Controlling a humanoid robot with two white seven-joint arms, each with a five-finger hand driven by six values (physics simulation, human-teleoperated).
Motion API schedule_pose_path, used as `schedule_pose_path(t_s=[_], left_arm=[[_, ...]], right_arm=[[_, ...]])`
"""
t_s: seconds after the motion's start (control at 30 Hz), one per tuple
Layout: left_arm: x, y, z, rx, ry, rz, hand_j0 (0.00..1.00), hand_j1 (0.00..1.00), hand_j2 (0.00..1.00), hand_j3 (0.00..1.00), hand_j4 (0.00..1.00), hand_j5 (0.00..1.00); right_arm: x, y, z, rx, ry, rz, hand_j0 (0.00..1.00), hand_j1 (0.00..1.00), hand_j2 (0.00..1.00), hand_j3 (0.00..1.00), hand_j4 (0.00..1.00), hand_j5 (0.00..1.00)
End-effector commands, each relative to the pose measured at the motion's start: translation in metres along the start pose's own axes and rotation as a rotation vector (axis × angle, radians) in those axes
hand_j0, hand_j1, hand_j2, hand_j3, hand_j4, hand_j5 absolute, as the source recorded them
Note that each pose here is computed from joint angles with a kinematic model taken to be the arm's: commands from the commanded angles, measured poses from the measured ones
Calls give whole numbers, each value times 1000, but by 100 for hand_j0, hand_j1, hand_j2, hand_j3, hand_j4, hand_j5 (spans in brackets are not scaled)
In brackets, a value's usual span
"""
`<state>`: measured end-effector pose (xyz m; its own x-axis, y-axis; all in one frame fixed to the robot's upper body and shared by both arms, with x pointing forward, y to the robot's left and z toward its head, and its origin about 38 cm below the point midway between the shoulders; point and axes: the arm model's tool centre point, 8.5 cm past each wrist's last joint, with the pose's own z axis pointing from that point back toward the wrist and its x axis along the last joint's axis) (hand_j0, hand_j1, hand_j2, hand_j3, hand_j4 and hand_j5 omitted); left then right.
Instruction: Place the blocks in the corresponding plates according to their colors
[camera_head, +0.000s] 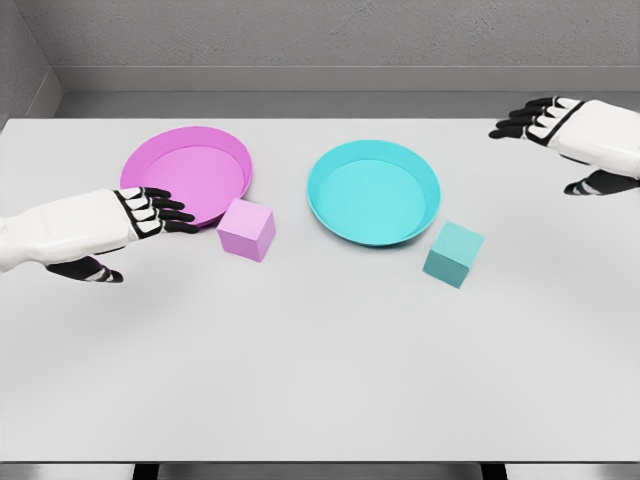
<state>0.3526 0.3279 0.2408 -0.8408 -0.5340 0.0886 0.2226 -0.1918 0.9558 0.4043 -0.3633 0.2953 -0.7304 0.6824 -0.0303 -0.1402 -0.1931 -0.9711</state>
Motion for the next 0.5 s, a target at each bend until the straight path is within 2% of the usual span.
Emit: schedule_pose_path(t_s=[0.0, 0.07, 0.1, 0.13, 0.2, 0.27, 0.3, 0.33, 0.4, 0.47], left_arm=[[0, 0, 0, 4, -1, 7, 100, 100, 100, 100, 100, 100], [1, 4, -4, 21, -10, 4, 100, 100, 100, 100, 100, 100], [4, 6, -18, 61, -37, 14, 100, 100, 100, 100, 100, 100], [3, 2, -33, 64, -56, 32, 100, 100, 100, 100, 100, 100], [18, -2, -66, 31, -152, 39, 100, 100, 100, 100, 100, 100], [30, -2, -88, 70, -211, 73, 100, 100, 100, 100, 100, 100], [32, -4, -90, 68, -218, 81, 100, 100, 100, 100, 100, 100], [34, -4, -93, 75, -228, 84, 100, 100, 100, 100, 100, 100], [42, -4, -102, 69, -262, 90, 100, 100, 100, 100, 100, 100], [40, -2, -104, 24, -250, 125, 100, 100, 100, 100, 100, 100]], right_arm=[[2, 1, -1, 5, -7, -2, 100, 100, 100, 100, 100, 100], [2, 1, -1, 4, -8, -3, 100, 100, 100, 100, 100, 100], [2, 1, -1, 4, -8, -3, 100, 100, 100, 100, 100, 100], [2, 1, -1, 4, -8, -3, 100, 100, 100, 100, 100, 100], [-1, 0, 1, 0, 4, -5, 100, 100, 100, 100, 100, 100], [-3, -1, 2, -6, 11, -4, 100, 100, 100, 100, 100, 100], [2, 6, -3, 3, -3, -13, 100, 100, 100, 100, 100, 100], [13, 28, -12, 41, -36, -57, 100, 100, 100, 100, 100, 100], [32, 42, -26, 79, -95, -65, 100, 100, 100, 100, 100, 100], [41, 52, -37, 105, -122, -65, 100, 100, 100, 100, 100, 100]])
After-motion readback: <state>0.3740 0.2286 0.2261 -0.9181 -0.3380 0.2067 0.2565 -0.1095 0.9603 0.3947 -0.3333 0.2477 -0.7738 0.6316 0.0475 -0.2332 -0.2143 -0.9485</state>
